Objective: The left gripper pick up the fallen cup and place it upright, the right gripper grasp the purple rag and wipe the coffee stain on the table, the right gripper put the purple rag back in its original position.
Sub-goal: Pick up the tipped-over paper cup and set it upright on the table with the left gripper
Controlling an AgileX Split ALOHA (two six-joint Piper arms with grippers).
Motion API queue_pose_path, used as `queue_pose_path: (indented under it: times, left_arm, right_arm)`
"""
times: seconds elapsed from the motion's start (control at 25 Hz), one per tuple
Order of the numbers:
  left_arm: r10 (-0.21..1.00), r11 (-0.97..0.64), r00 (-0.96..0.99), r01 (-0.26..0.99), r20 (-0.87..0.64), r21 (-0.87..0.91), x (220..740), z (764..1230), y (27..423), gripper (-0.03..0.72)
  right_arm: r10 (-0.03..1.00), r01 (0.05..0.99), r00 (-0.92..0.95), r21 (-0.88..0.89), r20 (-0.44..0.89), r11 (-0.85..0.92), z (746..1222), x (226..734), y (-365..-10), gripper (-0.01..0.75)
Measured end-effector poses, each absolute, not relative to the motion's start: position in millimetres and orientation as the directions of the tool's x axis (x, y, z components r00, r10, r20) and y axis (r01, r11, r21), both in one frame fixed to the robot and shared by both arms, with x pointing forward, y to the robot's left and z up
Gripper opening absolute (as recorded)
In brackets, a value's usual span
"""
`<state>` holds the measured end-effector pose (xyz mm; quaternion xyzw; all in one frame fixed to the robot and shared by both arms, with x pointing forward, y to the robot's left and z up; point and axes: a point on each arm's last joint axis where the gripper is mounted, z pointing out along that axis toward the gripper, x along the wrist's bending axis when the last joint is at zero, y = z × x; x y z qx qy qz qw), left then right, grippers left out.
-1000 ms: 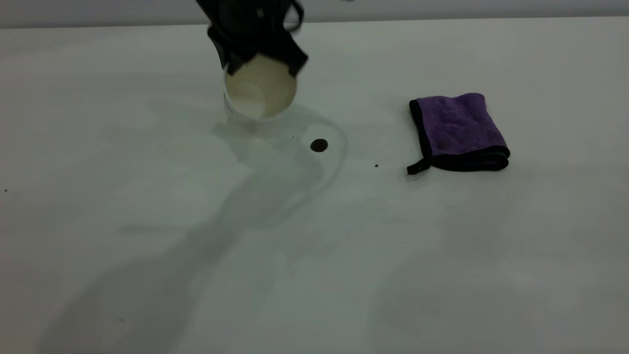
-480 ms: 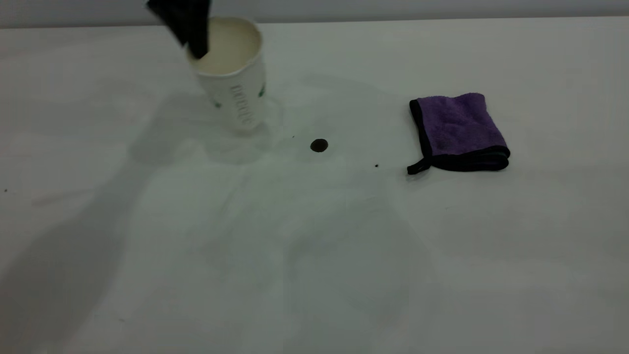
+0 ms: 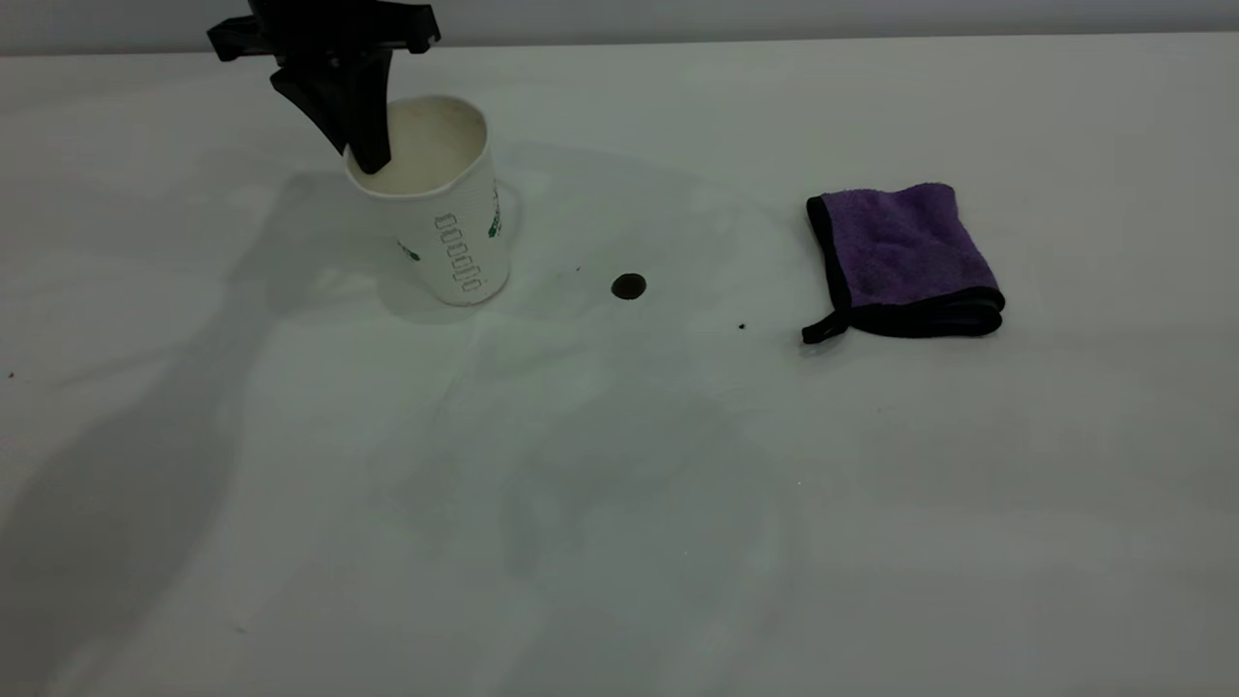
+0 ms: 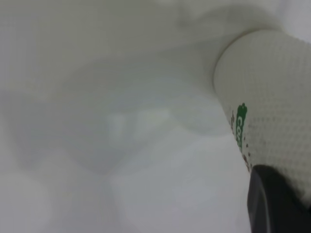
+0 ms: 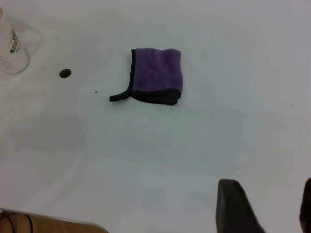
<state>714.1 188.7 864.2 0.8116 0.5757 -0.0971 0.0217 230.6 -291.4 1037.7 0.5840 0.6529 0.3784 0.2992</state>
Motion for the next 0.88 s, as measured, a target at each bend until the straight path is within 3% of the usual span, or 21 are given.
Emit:
queue_pose_path:
  times: [0.24, 0.68, 0.88]
  left_arm:
    - [0.929, -0.339, 0.321, 0.938, -0.183, -0.077, 714.1, 863.2, 187.8, 0.096]
    - [0.922, -0.355, 0.339, 0.933, -0.185, -0.06, 716.2, 866.2, 187.1, 0.436]
    - [0.917, -0.362, 0.361, 0.932, -0.17, 0.029, 729.2, 887.2, 184.5, 0.469]
  right_arm:
    - [0.989, 0.536, -0.139, 0.843, 0.051, 0.031, 1037.7, 230.6, -291.4, 0.368]
    - [0.989, 0.536, -0.139, 0.843, 0.051, 0.031, 1037.7, 230.6, -291.4, 0.368]
    - [0.989, 0.536, -0.139, 0.843, 0.051, 0.031, 1037.7, 230.6, -291.4, 0.368]
